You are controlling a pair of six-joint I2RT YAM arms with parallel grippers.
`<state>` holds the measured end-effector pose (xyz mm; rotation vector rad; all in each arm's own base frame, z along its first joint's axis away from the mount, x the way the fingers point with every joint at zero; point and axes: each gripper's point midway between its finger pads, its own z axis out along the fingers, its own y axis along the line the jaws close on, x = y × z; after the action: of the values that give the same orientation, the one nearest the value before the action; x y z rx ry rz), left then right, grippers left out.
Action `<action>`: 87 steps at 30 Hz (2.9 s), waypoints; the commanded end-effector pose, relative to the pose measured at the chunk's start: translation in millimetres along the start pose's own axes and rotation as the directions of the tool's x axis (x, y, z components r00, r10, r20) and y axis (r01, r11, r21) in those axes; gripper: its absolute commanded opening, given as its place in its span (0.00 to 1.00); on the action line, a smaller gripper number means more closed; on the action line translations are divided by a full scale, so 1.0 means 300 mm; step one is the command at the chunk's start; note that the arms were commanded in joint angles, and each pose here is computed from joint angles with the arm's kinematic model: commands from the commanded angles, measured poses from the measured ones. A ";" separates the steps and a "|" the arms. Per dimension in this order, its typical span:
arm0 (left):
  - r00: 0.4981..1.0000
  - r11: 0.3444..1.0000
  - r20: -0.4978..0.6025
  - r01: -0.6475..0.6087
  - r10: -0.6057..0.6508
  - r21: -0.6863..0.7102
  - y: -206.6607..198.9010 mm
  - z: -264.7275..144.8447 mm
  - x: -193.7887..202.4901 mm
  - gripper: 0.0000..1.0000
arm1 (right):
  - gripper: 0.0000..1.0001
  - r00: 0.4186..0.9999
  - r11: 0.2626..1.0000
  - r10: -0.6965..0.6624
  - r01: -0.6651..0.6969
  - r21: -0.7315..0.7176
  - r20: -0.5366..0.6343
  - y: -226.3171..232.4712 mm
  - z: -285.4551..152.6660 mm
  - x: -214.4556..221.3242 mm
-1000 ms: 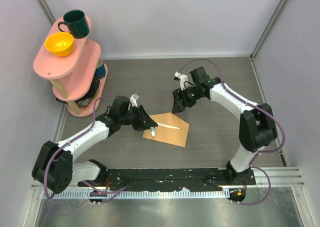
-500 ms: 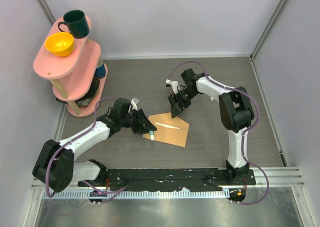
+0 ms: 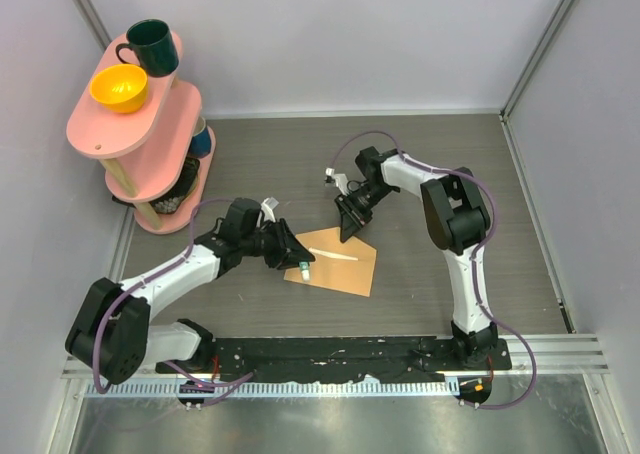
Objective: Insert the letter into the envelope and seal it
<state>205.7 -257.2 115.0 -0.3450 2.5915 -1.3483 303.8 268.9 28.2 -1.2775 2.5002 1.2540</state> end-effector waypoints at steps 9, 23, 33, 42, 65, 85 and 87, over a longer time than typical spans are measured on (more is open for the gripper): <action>1.000 0.999 -0.025 0.019 -0.019 0.025 -0.019 0.050 -0.029 0.00 | 0.01 0.981 0.959 -0.009 -0.047 0.278 0.196 -0.013 -0.145 -0.043; 0.990 0.999 -0.137 0.041 -0.040 -0.001 0.011 0.259 -0.117 0.00 | 0.01 0.971 0.897 -0.034 -0.074 0.436 0.235 -0.043 -0.195 0.011; 0.984 0.995 -0.168 0.037 -0.053 -0.096 0.095 0.281 -0.100 0.00 | 0.01 0.965 0.883 -0.056 -0.072 0.465 0.255 -0.028 -0.221 0.017; 0.985 0.988 -0.160 0.044 -0.068 -0.147 0.141 0.292 -0.100 0.00 | 0.27 0.985 0.968 -0.004 -0.039 0.249 0.171 0.092 -0.147 0.080; 0.987 0.991 -0.149 0.040 -0.059 -0.128 0.130 0.289 -0.105 0.00 | 0.47 0.955 0.948 0.285 -0.293 0.126 0.076 0.071 0.017 0.166; 0.989 0.994 -0.145 -0.001 0.016 0.107 -0.069 0.378 -0.053 0.00 | 0.01 0.946 0.906 0.312 -0.323 0.273 0.084 -0.015 0.015 0.206; 0.989 0.995 -0.144 0.001 0.013 0.099 -0.058 0.394 -0.053 0.00 | 0.01 0.945 0.905 0.315 -0.326 0.273 0.084 -0.014 0.018 0.206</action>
<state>242.5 -345.2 63.7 -0.2210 2.6735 -1.5374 254.0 241.8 14.9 -0.7644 2.8194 1.0828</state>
